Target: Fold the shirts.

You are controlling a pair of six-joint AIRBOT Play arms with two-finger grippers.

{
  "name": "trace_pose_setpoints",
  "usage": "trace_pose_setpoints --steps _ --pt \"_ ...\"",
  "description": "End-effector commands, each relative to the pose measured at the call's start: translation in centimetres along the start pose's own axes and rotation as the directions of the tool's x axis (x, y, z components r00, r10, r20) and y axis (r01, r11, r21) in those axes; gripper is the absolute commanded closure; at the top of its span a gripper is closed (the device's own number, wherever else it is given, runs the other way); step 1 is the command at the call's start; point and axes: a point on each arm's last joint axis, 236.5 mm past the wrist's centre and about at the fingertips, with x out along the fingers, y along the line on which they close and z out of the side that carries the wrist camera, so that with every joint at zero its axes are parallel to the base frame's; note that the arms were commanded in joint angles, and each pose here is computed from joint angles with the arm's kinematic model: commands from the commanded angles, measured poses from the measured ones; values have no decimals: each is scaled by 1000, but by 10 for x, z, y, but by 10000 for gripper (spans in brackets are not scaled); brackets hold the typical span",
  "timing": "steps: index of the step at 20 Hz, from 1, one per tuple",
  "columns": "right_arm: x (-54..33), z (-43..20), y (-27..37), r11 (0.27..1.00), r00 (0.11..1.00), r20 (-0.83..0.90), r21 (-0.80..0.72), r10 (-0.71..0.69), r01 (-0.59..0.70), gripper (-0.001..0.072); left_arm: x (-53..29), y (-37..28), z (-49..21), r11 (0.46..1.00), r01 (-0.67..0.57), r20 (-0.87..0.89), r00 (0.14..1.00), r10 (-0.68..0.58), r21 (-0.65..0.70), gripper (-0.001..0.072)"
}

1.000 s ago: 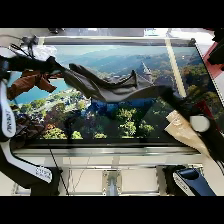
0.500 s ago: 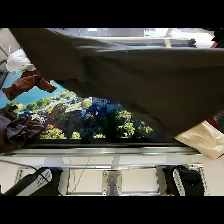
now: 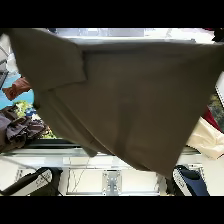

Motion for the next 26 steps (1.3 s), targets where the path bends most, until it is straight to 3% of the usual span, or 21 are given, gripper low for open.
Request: trace_pose_setpoints --steps 1,4,8,9,10,11,15,17,19,20,24,26 --pt "109 -90 -33 994 973 -232 105 12 12 688 117 36 -75 998 -17 -192 981 4 -66 696" --pt "182 -147 -51 991 959 -283 126 -15 53 687 216 79 -130 980 -153 -238 964 119 -127 695" --pt "248 -186 -41 992 982 -189 121 -19 43 670 283 93 -182 954 -167 -251 963 104 -249 666" --pt "255 -185 -39 992 989 -148 118 -19 37 604 285 94 -181 950 -166 -242 965 102 -264 454" --pt "258 -176 -38 992 994 -105 119 -21 34 487 283 97 -174 950 -167 -229 967 107 -263 137" --pt "257 -166 -38 992 997 -69 119 -23 31 406 277 100 -162 951 -165 -217 970 108 -261 32" --pt "224 -104 -57 992 999 18 117 -51 49 384 209 115 -81 964 -147 -156 981 113 -223 33" --pt "191 -83 -72 994 997 -25 71 -79 80 384 157 127 -62 978 -169 -162 976 148 -120 43" --pt "152 -77 -89 991 986 -103 5 -131 133 384 107 143 -72 976 -199 -234 956 175 -85 136" --pt "131 -74 -99 985 976 -136 -43 -173 168 384 87 151 -86 973 -210 -276 945 177 -96 136" --pt "61 -60 -125 953 938 -181 -119 -296 278 367 38 161 -181 926 -208 -360 929 86 -314 136" --pt "38 -67 -131 944 916 -233 -117 -327 307 366 30 153 -257 856 -249 -401 915 53 -453 136"
